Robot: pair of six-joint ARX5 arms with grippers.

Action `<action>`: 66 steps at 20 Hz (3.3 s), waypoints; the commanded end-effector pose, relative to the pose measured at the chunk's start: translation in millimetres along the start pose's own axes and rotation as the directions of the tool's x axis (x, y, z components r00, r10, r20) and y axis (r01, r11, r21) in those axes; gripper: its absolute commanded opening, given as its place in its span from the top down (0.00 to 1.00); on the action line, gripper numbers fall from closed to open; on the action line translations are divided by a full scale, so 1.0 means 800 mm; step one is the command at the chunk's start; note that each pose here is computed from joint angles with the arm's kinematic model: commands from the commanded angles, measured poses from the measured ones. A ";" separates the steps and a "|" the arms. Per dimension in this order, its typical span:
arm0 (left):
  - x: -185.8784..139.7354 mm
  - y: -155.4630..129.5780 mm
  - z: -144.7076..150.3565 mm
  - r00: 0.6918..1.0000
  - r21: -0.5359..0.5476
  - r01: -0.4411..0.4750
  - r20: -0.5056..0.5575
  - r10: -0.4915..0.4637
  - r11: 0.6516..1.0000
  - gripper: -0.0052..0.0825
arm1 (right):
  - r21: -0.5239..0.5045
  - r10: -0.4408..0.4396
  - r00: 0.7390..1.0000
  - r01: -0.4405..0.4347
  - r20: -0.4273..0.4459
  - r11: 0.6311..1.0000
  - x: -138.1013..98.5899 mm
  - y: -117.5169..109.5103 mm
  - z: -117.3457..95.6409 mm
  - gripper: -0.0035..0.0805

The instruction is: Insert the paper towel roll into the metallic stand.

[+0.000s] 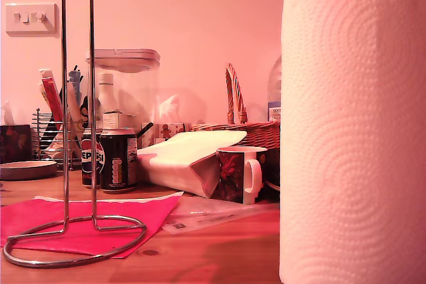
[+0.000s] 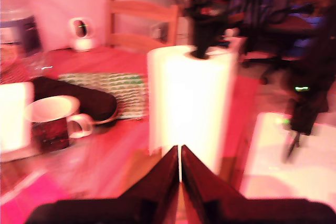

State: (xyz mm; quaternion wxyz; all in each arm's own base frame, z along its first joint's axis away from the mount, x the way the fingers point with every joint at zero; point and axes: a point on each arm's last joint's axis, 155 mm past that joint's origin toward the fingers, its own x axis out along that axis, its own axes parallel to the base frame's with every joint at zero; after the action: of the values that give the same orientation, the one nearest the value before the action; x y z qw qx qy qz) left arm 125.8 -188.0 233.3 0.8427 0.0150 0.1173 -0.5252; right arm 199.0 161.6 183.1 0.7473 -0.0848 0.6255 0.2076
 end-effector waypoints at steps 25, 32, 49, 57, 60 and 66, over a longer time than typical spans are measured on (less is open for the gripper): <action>0.049 0.134 -0.081 0.914 -0.148 -0.401 -0.134 0.383 0.904 0.84 | -0.191 0.073 0.930 -0.003 0.361 0.982 -0.136 0.036 0.080 0.97; 0.034 0.162 -0.092 0.855 -0.123 -0.516 -0.019 0.518 0.847 0.80 | -0.218 0.073 0.929 0.008 0.362 0.976 -0.136 0.036 0.081 0.97; 0.046 0.182 -0.158 0.826 -0.104 -0.563 -0.059 0.560 0.820 0.35 | -0.224 0.110 0.926 -0.028 0.362 0.974 -0.138 0.045 0.082 0.97; 0.063 0.192 -0.174 0.826 -0.086 -0.564 -0.090 0.557 0.821 0.36 | -0.217 0.149 0.905 -0.065 0.399 0.974 -0.158 0.054 0.087 0.97; 0.070 0.197 -0.181 0.825 -0.079 -0.564 -0.099 0.557 0.822 0.46 | -0.213 0.154 0.897 -0.069 0.414 0.975 -0.165 0.056 0.090 0.97; 0.086 0.208 -0.184 0.825 -0.064 -0.563 -0.105 0.556 0.824 0.56 | -0.201 0.157 0.893 -0.076 0.422 0.977 -0.169 0.057 0.091 0.97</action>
State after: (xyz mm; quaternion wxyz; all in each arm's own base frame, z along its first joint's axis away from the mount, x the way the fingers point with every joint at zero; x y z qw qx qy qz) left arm 271.6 -149.5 55.1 0.9528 0.0302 0.1738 -0.2471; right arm 226.4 201.5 324.3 0.8363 -0.0730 0.4415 0.3169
